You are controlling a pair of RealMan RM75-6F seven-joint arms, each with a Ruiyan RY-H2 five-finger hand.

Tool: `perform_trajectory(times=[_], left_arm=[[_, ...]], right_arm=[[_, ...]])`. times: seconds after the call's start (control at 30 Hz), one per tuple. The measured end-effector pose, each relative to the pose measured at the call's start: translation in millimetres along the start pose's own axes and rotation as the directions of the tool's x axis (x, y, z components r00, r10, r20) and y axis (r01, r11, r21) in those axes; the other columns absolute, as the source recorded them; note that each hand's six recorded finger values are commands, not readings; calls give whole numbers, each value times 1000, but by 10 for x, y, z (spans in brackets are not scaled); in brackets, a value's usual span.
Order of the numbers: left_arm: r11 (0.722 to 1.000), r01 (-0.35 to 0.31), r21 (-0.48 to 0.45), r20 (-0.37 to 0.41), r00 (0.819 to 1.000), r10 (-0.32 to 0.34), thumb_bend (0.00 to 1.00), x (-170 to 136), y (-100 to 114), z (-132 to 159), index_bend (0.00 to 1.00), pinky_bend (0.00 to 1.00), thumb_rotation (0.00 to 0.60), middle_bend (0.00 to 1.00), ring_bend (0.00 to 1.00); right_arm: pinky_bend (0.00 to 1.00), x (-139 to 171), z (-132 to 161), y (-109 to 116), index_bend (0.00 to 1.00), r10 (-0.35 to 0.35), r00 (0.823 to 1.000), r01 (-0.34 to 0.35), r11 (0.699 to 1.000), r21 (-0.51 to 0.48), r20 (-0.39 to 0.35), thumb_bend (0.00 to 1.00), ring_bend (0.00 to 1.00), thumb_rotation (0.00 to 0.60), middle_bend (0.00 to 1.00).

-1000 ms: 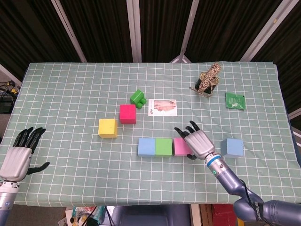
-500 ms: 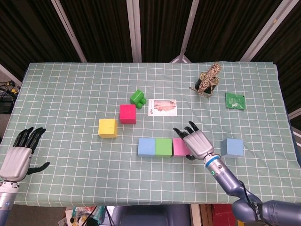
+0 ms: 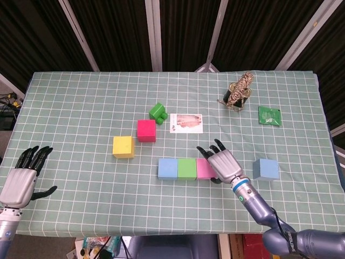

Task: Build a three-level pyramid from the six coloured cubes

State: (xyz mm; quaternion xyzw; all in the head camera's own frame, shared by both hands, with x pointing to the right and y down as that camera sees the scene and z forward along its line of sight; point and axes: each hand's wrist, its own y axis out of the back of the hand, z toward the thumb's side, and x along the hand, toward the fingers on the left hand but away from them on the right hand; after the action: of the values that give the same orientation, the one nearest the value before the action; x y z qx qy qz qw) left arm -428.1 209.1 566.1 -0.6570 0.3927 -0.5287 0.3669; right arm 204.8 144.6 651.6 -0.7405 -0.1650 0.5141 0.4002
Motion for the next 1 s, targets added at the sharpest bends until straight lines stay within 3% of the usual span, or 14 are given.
perform_trajectory(times=[1.0], left_arm=[[1000,2,1,0,1000,-2,88,-3,0,-4,0,40,600,65,0]], right_arm=[[0,-31,30,-43,0,17,1000,-17,1000,6,14,236,185,600,427]])
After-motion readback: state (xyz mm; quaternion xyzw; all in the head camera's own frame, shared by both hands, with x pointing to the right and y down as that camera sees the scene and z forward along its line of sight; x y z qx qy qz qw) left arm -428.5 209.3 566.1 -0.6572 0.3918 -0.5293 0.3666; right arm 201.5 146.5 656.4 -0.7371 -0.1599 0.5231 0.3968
